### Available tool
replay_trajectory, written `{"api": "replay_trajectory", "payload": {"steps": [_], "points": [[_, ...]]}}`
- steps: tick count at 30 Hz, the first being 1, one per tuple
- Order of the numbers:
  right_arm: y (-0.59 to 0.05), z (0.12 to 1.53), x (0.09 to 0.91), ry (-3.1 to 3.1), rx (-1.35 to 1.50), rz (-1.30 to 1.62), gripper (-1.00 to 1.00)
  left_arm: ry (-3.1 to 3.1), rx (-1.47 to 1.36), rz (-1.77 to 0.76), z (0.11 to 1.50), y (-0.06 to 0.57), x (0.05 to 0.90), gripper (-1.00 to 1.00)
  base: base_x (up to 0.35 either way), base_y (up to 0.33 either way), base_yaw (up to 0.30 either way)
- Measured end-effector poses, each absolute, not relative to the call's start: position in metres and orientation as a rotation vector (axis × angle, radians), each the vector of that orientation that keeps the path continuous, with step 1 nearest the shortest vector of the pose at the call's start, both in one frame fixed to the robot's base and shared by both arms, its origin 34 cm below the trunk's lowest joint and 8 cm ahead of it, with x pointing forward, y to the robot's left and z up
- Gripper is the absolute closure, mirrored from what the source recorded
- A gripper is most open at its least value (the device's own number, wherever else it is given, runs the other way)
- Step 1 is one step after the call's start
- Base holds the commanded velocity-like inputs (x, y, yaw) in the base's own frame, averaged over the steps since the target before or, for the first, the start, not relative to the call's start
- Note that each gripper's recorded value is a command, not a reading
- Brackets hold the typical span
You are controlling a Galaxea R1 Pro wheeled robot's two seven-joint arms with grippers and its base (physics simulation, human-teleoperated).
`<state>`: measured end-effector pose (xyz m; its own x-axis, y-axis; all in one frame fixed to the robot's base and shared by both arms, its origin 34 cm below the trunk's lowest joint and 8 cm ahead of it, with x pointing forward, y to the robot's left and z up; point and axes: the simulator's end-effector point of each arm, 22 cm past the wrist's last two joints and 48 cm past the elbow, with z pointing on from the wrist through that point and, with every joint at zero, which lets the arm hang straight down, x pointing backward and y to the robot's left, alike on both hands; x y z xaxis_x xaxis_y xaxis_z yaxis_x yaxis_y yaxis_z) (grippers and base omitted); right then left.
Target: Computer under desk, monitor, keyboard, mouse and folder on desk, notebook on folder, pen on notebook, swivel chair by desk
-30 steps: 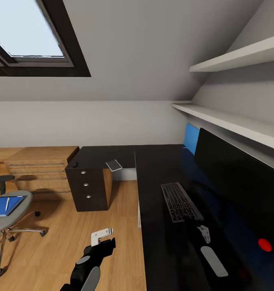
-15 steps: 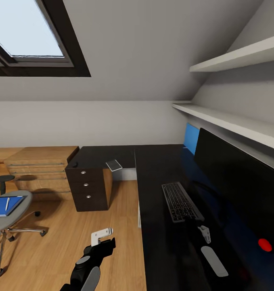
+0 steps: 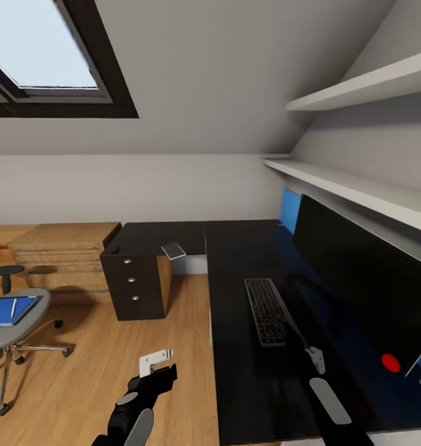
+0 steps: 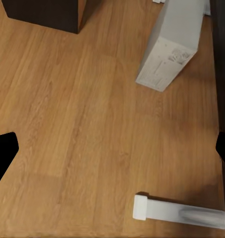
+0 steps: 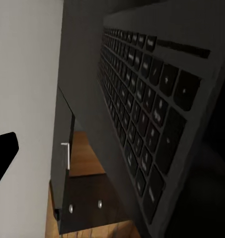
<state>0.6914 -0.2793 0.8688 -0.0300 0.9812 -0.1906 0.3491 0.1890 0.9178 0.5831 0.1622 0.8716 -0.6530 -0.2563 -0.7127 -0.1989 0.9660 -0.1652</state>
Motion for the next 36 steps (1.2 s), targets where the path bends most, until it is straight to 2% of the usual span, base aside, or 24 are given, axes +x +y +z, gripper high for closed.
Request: {"api": "replay_trajectory", "payload": {"steps": [7,16,30,36], "points": [[-0.28,0.869,0.691,1.546,1.313,0.864,-1.0,2.301,-0.319,-0.092,0.871,0.163,0.583,-1.0,-0.317,-0.101,0.0],[-0.28,0.868,0.691,1.547,1.313,0.862,-1.0,2.3,-0.321,-0.09,0.872,0.164,0.584,-1.0,-0.325,0.027,0.0],[-0.271,0.873,0.693,1.552,1.294,0.887,-1.0,2.293,-0.371,-0.074,0.872,0.18,0.586,-1.0,-0.064,0.296,0.0],[-0.246,0.883,0.698,1.572,1.237,0.93,-1.0,2.292,-0.37,-0.073,0.872,0.181,0.586,-1.0,0.0,0.331,0.0]]}}
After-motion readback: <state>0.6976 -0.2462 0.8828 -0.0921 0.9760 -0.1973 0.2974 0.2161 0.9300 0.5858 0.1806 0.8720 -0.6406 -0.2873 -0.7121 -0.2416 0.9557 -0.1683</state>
